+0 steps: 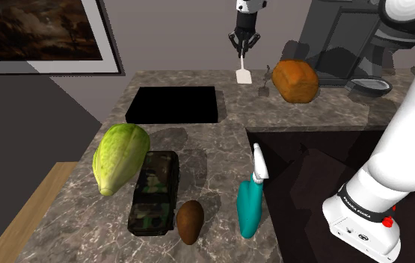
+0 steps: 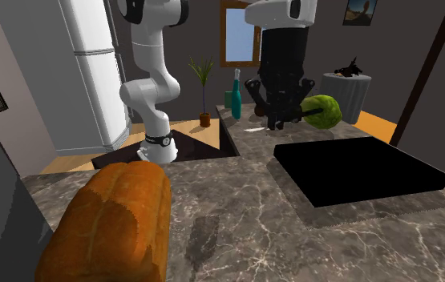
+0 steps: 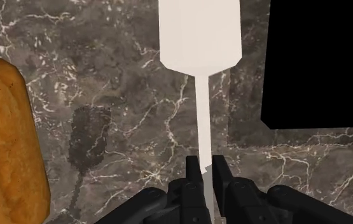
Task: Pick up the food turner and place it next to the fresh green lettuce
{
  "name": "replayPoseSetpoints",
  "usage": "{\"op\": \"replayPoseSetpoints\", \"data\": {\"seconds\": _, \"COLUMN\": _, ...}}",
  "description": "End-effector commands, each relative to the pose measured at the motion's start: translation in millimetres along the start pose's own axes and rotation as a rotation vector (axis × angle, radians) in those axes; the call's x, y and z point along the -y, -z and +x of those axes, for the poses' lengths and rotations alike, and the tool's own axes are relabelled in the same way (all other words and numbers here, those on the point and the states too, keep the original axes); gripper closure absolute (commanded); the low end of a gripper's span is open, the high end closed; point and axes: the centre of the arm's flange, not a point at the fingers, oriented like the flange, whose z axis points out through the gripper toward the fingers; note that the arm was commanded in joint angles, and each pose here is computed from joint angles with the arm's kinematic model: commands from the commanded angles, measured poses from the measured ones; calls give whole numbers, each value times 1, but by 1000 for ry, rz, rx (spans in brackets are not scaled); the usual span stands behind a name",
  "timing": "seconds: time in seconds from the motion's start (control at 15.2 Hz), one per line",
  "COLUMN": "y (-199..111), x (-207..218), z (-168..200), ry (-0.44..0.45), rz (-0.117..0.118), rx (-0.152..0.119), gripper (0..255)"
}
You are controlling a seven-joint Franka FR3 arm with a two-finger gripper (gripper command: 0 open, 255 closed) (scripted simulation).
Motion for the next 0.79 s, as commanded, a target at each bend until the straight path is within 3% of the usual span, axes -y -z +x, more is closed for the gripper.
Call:
{"op": "replayPoseSetpoints", "data": {"seconds": 0.0, "y": 12, "x": -1, "z": 0, "ry": 0, "rz": 0, "rx": 0, "gripper": 255}}
{"op": "replayPoseSetpoints", "data": {"seconds": 0.07, "y": 15, "x": -1, "z": 1, "ry": 0, "rz": 0, "rx": 0, "gripper": 255}}
{"op": "replayPoseSetpoints", "data": {"seconds": 0.73, "y": 23, "x": 44, "z": -123, "ry": 0, "rz": 0, "rx": 0, "gripper": 255}}
